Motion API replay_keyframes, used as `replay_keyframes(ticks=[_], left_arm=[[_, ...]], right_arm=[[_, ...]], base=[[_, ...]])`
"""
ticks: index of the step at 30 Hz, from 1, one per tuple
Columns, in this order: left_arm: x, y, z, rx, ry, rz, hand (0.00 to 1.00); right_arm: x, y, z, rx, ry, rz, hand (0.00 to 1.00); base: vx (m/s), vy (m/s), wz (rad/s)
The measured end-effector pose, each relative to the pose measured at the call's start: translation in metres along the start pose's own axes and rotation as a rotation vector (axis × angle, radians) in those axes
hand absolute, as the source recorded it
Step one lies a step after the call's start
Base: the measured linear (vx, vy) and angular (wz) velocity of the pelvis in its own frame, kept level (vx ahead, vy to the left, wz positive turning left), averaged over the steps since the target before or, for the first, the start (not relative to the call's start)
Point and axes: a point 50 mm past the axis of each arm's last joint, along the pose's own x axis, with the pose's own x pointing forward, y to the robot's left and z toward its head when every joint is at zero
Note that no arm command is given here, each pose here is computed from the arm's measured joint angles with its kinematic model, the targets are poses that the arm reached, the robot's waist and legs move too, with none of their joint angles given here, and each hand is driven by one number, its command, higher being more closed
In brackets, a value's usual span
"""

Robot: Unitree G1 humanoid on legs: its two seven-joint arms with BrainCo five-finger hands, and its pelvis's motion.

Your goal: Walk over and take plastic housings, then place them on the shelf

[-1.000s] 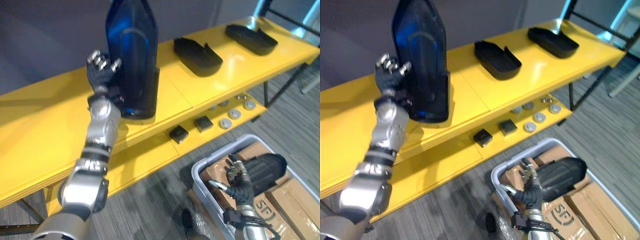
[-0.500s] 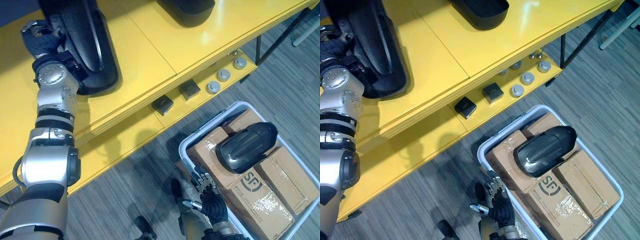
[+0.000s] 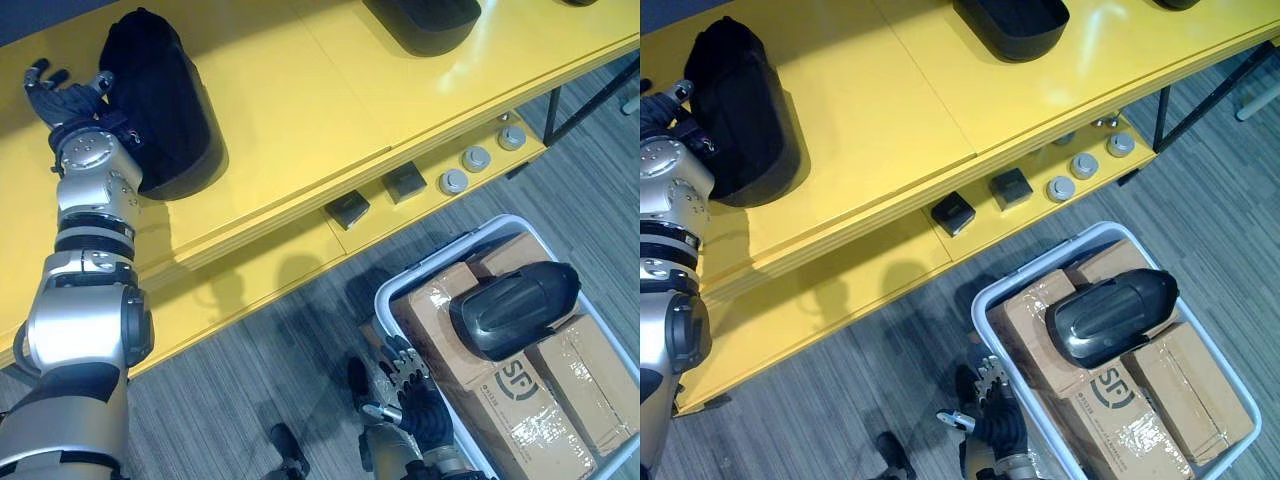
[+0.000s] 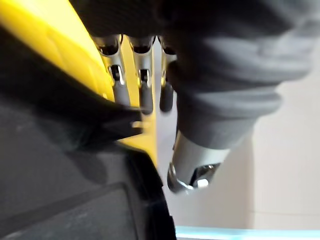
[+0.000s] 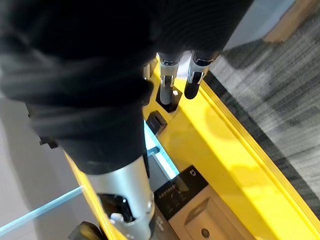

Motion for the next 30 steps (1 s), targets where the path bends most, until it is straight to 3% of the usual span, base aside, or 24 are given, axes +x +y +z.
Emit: replay_keyframes(ticks=[10,19,21,23,26,27,30], left_arm=[[-0.003,-0.014,0.009,0.023,-0.017,-0.05,0.0],[-0.031,-0.052,0.081,-0.207,-0.298,-0.284,0.0],[-0.033,-0.046,0.074,-0.166,-0.342,-0.272,0.0],[-0.037,-0.027,0.041,-0.067,-0.365,-0.234,0.0],[-0.061,-0.011,-0.01,-0.023,-0.329,-0.252,0.0],[-0.077,0.002,-0.037,0.0,-0.302,-0.257,1.0],[-0.131,0.043,-0.114,0.057,-0.124,-0.274,1.0]], right_arm=[[-0.001,-0.003,-0.008,0.002,0.033,-0.016,0.0],[0.007,-0.019,-0.011,-0.044,0.039,-0.064,0.0],[0.008,-0.025,-0.012,-0.056,0.043,-0.079,0.0],[0.011,-0.033,-0.009,-0.084,0.027,-0.101,0.0],[0.009,-0.046,-0.01,-0.134,0.036,-0.15,0.0],[0.007,-0.051,-0.008,-0.148,0.035,-0.173,0.0],[0.003,-0.063,-0.005,-0.181,0.026,-0.24,0.0]], base=[[-0.05,-0.009,0.06],[-0.05,-0.002,0.05],[-0.08,-0.012,0.18],[-0.05,-0.006,0.18],[-0.04,0.006,0.32],[-0.03,0.017,0.35],[-0.03,0.027,0.32]])
